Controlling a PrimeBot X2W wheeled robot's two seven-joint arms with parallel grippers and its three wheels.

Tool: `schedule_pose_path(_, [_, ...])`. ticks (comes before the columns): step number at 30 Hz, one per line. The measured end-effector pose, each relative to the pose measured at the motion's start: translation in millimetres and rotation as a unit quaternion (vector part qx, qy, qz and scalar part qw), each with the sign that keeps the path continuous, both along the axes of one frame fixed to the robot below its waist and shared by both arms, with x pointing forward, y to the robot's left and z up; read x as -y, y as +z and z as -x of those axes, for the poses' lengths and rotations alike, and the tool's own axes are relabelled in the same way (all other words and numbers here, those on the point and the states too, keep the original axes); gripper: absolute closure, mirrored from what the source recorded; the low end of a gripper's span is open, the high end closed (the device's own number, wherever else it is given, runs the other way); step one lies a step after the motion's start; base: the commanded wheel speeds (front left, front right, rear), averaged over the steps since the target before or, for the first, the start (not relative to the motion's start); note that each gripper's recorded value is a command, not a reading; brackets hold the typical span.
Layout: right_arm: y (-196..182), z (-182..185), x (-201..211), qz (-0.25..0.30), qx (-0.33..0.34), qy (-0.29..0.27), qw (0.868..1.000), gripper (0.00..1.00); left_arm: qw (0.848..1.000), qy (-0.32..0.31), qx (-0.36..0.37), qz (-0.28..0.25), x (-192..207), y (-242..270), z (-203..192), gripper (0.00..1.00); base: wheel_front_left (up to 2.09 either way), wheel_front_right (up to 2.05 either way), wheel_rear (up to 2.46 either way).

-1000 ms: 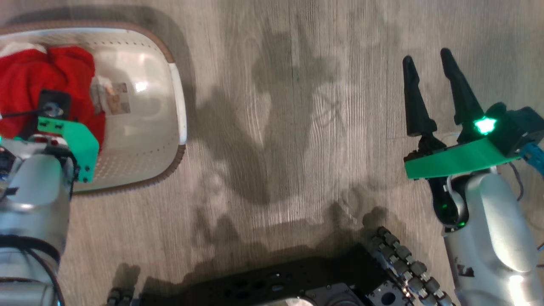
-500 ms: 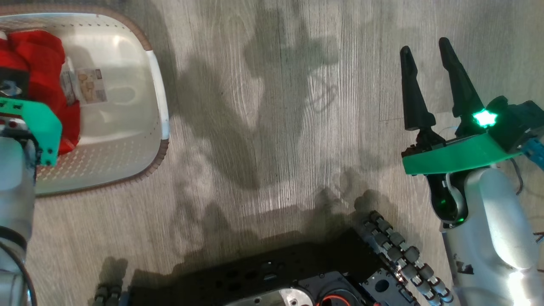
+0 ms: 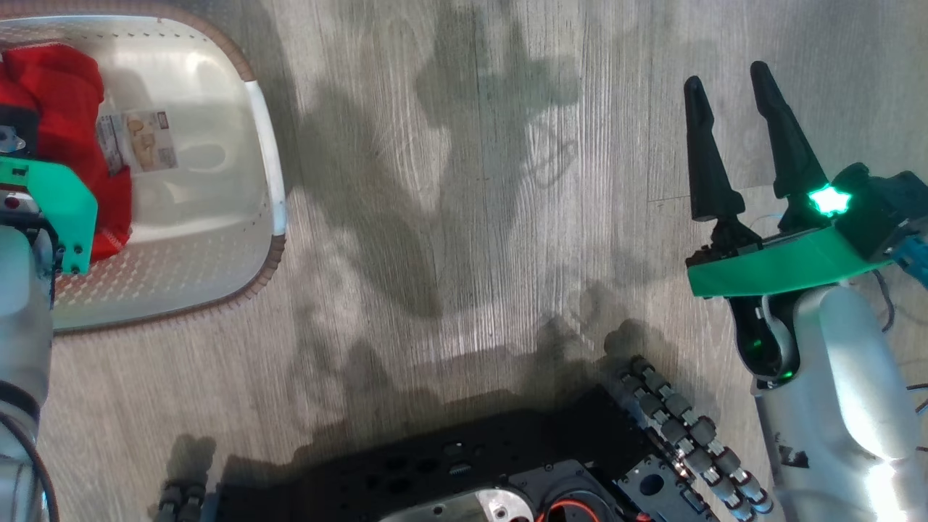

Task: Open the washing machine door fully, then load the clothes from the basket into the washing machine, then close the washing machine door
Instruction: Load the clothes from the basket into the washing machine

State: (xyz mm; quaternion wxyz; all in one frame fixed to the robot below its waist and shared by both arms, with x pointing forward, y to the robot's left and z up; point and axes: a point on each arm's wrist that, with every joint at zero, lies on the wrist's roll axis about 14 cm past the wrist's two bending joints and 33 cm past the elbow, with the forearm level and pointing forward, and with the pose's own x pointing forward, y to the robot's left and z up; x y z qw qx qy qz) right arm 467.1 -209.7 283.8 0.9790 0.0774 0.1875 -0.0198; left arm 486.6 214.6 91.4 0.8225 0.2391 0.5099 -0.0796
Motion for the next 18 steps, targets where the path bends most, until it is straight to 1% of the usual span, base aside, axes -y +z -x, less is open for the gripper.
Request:
schedule_pose_path(7, [-2.7,-2.0,-1.5,0.006,0.0,0.006,1.0,0.0,1.0,-0.001,-0.002,-0.008,-4.0,-2.5,3.4,0.0,0.0,0.0,0.0])
schedule_pose_path(8, [-3.8,-1.8,-1.8,0.006,-0.001,0.006,1.0,0.0,1.0,-0.001,-0.002,-0.01,-4.4,-3.2,3.6,0.37,0.0,0.0,0.0])
schedule_pose_path(9, [-4.6,-1.6,-2.0,0.008,-0.002,0.007,1.0,0.0,1.0,-0.001,-0.003,-0.009,-4.4,-3.8,3.8,0.65,0.0,0.0,0.0])
schedule_pose_path(10, [-4.8,-1.5,-2.1,0.008,-0.002,0.008,1.0,0.0,1.0,-0.001,-0.003,-0.009,-4.2,-3.9,3.8,1.0,0.0,0.0,0.0])
schedule_pose_path(18, [1.1,-2.1,-1.0,0.01,0.003,0.007,1.0,0.0,1.0,0.012,0.006,-0.001,-2.3,2.6,-0.2,1.0,0.0,0.0,0.0])
